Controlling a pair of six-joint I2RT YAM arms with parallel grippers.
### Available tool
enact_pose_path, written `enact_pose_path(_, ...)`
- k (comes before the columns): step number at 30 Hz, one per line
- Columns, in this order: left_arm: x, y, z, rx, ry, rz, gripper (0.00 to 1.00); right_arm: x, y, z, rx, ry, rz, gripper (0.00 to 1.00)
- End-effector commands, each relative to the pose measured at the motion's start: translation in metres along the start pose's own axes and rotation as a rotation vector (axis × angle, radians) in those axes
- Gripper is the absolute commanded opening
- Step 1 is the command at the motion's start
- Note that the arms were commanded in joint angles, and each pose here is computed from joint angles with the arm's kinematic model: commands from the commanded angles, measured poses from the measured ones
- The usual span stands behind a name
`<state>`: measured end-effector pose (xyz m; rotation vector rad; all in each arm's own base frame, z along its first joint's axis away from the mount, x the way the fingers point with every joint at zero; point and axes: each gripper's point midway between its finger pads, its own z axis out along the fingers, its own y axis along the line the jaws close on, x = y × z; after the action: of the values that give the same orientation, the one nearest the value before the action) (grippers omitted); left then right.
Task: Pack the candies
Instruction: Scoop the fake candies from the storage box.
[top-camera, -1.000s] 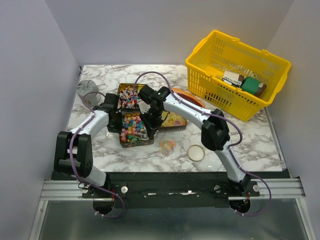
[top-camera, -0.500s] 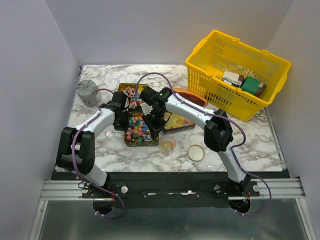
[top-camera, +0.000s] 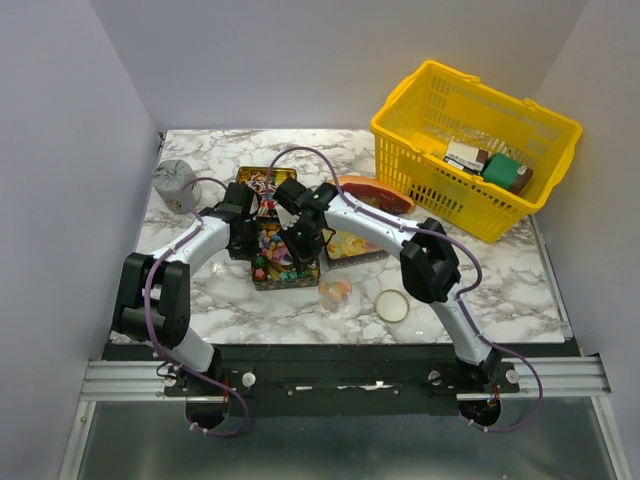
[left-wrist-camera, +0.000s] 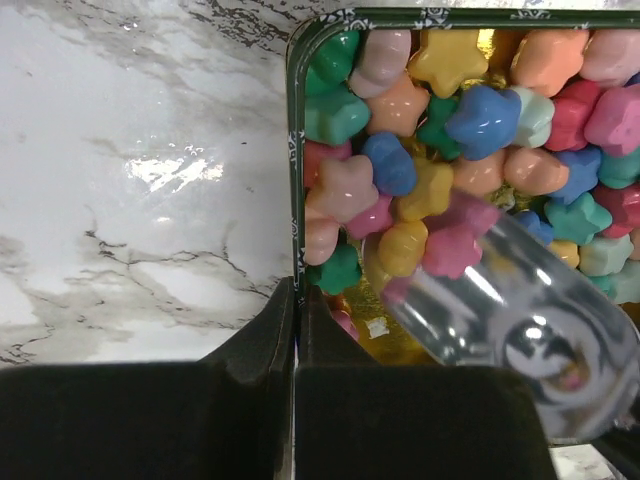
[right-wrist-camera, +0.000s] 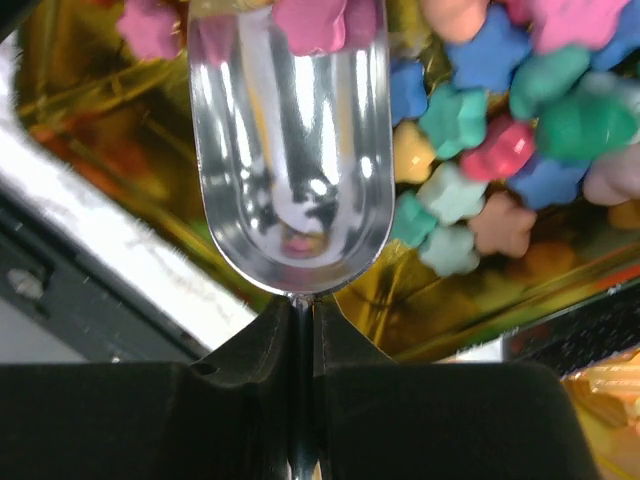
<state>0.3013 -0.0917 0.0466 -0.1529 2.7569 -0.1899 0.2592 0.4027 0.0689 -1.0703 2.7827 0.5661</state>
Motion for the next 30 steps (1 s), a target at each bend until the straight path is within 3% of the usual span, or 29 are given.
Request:
enact_pose_path(1, -0.017, -0.02, -0.002, 0.078, -0.046, -0.019, 0.0, 0.002, -0.041, 0.037, 0.17, -0.004, 0.054, 0.01)
enact_pose_path(21, -0.013, -0.019, 0.002, 0.079, -0.035, -0.009, 0.0, -0.048, -0.059, 0.052, 0.229, -0.218, -0.075, 0.01)
enact_pose_path(30, -0.018, -0.018, 0.0, 0.066, -0.048, -0.02, 0.0, -0.037, -0.063, 0.044, 0.247, -0.237, -0.105, 0.01)
